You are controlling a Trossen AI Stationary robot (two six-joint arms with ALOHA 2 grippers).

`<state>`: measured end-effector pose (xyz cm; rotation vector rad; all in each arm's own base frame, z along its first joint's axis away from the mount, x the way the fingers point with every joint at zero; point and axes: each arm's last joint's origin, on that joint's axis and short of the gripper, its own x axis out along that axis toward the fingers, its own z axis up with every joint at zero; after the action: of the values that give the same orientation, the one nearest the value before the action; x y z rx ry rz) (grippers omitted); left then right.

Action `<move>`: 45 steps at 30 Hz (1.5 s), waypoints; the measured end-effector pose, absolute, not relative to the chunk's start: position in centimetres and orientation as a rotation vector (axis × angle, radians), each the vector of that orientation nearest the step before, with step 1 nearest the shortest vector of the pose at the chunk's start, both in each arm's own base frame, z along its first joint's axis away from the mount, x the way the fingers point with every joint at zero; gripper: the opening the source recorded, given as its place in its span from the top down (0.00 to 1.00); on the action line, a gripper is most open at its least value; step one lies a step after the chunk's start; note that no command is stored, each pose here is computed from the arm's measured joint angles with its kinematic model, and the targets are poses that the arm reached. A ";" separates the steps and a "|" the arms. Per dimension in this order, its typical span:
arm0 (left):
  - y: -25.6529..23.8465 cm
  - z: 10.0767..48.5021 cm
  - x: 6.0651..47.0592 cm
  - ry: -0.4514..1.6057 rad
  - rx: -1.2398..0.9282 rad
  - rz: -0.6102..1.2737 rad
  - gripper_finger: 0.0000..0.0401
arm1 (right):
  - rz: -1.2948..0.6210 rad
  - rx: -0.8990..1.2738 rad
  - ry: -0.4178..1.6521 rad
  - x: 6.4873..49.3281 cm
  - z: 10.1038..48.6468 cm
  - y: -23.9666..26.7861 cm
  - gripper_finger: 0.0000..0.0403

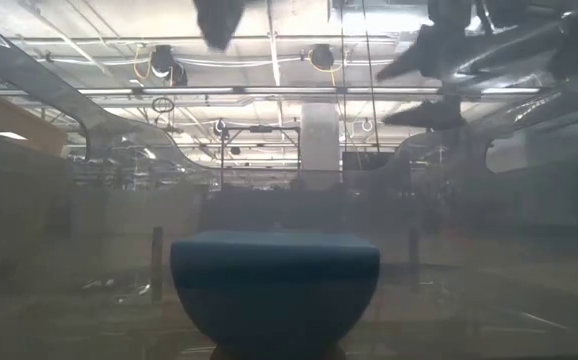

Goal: Sort & place blocks by color
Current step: Put the top blue block into the black bin, then put the orange block into the yellow bin

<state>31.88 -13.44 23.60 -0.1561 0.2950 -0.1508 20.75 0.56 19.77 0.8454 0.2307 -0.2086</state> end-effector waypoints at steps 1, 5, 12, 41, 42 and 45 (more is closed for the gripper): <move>-13.6 22.9 32.1 0.321 -0.177 -0.144 0.68 | -0.212 0.845 0.238 20.7 19.5 0.6 0.34; -13.6 21.1 33.0 0.356 -0.307 -0.126 0.68 | -0.222 0.842 0.256 20.3 18.8 0.5 0.34; -13.4 20.5 33.4 0.442 -0.520 -0.242 0.68 | -0.236 0.837 0.282 19.9 17.9 0.5 0.34; -14.9 18.6 32.1 0.651 -0.369 -0.401 0.51 | -0.281 0.864 0.317 19.0 16.3 0.9 0.34; -14.9 18.6 32.2 0.638 -0.368 -0.403 0.53 | -0.281 0.863 0.317 19.0 16.3 0.9 0.34; -14.3 19.3 32.8 0.557 -0.373 -0.395 0.56 | -0.283 0.862 0.316 19.0 16.3 0.9 0.34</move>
<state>32.79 -14.27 19.31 -0.3731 0.5570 -0.3953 19.04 0.89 16.29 0.8621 0.3157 -0.2829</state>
